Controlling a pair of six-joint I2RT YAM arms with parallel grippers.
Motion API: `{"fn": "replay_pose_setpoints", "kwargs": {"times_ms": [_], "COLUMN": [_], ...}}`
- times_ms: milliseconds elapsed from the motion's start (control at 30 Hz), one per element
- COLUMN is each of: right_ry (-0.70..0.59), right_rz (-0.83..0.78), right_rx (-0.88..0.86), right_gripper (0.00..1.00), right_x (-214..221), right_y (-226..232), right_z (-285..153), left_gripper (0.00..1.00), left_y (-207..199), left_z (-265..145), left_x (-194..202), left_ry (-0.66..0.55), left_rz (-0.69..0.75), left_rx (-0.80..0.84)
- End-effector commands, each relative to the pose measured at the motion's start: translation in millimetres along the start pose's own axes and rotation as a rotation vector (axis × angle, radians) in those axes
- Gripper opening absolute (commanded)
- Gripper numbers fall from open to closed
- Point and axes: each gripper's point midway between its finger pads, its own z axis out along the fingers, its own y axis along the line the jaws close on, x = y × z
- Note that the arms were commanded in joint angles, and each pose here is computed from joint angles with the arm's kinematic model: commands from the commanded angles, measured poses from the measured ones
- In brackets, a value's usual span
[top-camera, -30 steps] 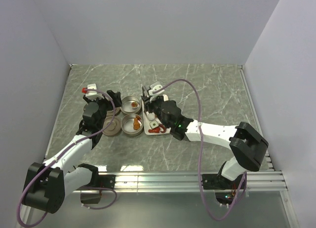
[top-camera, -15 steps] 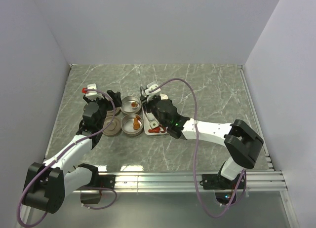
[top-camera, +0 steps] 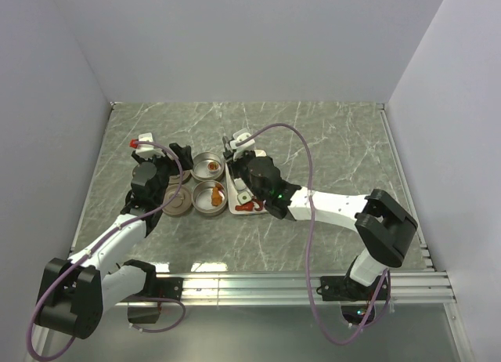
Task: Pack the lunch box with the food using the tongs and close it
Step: Pick up the food using the clamp, then place the food into the lunch box
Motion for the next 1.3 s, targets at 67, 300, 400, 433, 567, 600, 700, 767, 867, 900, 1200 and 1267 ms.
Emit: {"fn": "replay_pose_setpoints", "kwargs": {"times_ms": [67,300,400,433,567,600,700,767,867,900,1200,1267], "right_ry": [-0.133,-0.176,-0.201,-0.206,-0.230,-0.236,-0.253,-0.266,-0.277,-0.279,-0.274,-0.267], "right_rz": [0.034,0.037,0.048,0.050,0.071,0.074,0.076,0.077,0.083,0.083,0.100,0.099], "right_rx": [0.013,-0.010,-0.043,-0.053,-0.114,-0.127,-0.161,-0.184,-0.216,-0.235,-0.310,-0.323], "right_gripper": [0.28,0.27,0.27,0.27,0.27,0.27,0.27,0.27,0.27,0.27,0.27,0.27], "right_x": [-63.3,-85.4,-96.8,-99.2,-109.5,-111.6,-116.0,-120.7,-124.2,-124.6,-123.4,-120.3], "right_y": [-6.8,-3.5,1.4,2.8,13.0,15.8,24.6,31.3,39.5,43.6,69.4,73.7], "right_z": [0.4,0.8,-2.2,-3.3,-9.4,-11.2,-19.3,-24.6,-29.4,-30.6,-25.0,-21.8], "left_gripper": [0.99,0.99,0.99,0.99,0.99,1.00,0.99,0.99,0.99,0.99,1.00,1.00], "left_y": [-3.5,-3.8,-3.5,-3.4,-3.1,-3.0,-3.0,-2.7,-2.7,-2.9,-3.1,-3.5], "left_z": [1.3,1.3,1.8,2.1,3.5,3.4,3.3,3.1,3.1,3.1,3.2,3.1], "left_x": [-8.2,-8.1,-7.9,-7.7,-6.9,-6.6,-7.2,-6.5,-6.5,-6.4,-6.7,-6.2], "left_ry": [-0.028,-0.027,-0.027,-0.025,-0.021,-0.020,-0.022,-0.021,-0.021,-0.020,-0.020,-0.018], "left_rz": [-0.014,-0.013,-0.012,-0.011,-0.010,-0.010,-0.012,-0.012,-0.012,-0.012,-0.012,-0.013], "left_rx": [0.010,0.012,0.010,0.009,0.006,0.006,0.005,0.004,0.004,0.006,0.006,0.006]}}
